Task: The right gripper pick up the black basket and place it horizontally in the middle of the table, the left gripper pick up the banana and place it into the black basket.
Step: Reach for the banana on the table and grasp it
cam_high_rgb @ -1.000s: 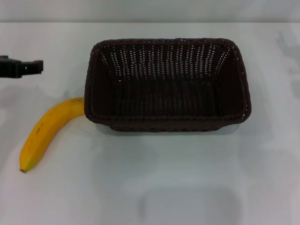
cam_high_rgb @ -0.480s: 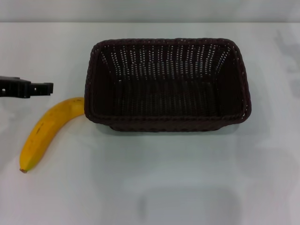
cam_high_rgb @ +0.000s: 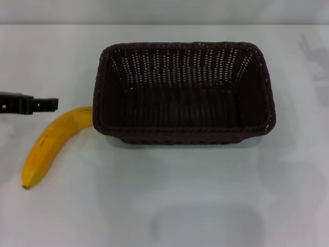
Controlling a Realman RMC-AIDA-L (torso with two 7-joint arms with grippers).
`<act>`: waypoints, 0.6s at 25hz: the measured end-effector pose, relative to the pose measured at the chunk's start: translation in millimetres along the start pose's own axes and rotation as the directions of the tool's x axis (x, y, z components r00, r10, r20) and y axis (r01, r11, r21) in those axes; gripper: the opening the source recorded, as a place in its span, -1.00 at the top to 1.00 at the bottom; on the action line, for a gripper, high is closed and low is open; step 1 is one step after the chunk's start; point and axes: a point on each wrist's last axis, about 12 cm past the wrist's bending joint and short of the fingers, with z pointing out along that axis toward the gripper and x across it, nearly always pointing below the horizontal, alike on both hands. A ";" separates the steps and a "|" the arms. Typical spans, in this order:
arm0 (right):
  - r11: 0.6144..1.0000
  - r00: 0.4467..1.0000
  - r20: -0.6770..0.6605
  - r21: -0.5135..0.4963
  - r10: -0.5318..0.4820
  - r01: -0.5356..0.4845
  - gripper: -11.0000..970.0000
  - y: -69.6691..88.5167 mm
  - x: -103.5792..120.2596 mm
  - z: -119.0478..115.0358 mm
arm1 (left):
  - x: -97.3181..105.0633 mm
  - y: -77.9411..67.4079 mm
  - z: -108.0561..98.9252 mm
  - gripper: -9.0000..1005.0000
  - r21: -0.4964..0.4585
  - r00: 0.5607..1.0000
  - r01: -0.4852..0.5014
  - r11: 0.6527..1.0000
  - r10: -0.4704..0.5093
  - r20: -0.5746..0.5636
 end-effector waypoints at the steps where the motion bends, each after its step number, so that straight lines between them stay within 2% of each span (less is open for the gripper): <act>1: 1.000 1.000 -0.001 -0.001 -0.001 0.001 -0.65 0.1 -0.2 0.3 | 1.3 0.6 1.5 -0.76 0.002 1.000 0.004 1.000 -0.004 -0.006; 15: 1.000 1.000 -0.012 0.003 -0.016 0.016 -0.65 -0.6 3.0 -1.2 | 11.8 1.2 16.5 -0.76 0.038 0.998 0.041 0.998 -0.040 -0.046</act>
